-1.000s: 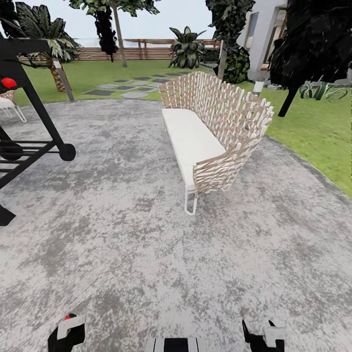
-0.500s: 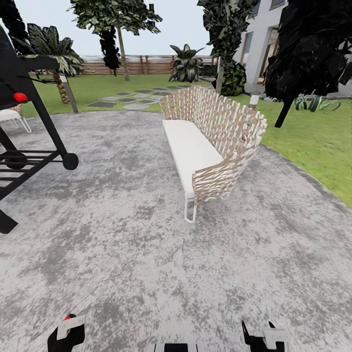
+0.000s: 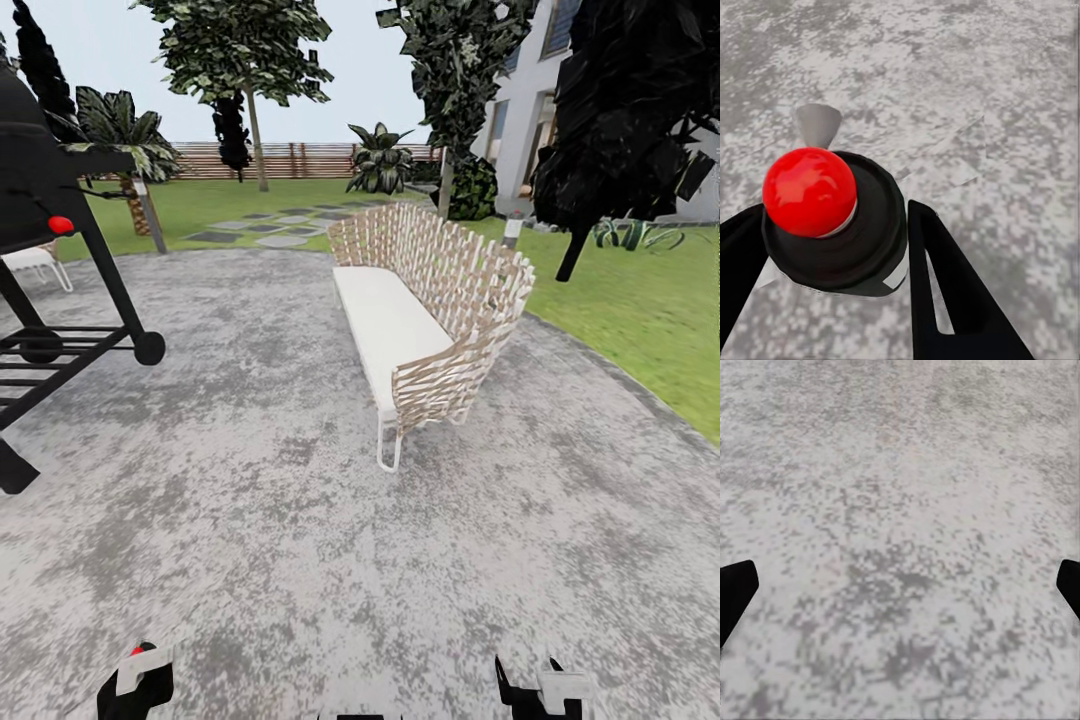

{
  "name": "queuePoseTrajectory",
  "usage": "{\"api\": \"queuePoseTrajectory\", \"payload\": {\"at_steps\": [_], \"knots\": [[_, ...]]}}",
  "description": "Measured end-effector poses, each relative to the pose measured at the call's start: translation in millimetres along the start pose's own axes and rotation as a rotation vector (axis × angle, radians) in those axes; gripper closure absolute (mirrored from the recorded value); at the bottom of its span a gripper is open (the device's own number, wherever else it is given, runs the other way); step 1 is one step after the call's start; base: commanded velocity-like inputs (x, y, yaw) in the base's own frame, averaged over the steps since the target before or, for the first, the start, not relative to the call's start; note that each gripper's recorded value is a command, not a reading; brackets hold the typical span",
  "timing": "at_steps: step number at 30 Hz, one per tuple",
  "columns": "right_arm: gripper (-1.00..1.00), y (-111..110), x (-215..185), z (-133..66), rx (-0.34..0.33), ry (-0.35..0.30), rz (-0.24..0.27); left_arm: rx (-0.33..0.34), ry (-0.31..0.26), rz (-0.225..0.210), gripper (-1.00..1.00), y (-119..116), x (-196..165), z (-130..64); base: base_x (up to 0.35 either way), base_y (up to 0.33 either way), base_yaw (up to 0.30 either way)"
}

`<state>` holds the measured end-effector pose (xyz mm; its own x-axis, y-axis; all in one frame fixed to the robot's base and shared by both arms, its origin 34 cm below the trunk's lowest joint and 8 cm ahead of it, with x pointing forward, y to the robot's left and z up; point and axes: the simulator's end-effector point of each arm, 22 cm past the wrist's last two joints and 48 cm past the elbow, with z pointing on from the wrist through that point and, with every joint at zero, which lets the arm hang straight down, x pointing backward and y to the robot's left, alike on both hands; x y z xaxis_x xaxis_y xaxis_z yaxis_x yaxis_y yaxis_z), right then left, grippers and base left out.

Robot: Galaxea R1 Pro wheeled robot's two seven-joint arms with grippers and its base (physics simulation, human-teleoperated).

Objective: In the garden, pick up the pesticide atomizer on the floor and spray pesticide onto both trees until each tree trunk is fully covered.

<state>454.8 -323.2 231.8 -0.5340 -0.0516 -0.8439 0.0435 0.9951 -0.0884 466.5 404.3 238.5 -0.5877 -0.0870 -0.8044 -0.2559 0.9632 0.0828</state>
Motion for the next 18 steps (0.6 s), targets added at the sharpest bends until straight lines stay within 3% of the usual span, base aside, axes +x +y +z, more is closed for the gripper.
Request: {"api": "queuePoseTrajectory", "payload": {"at_steps": [18], "knots": [[-1.00,-1.2,-38.4,-7.8,-0.001,-0.023,0.002,0.005,-0.023,-0.008,1.00,-2.6,-37.5,-11.5,0.000,0.000,0.000]]}}
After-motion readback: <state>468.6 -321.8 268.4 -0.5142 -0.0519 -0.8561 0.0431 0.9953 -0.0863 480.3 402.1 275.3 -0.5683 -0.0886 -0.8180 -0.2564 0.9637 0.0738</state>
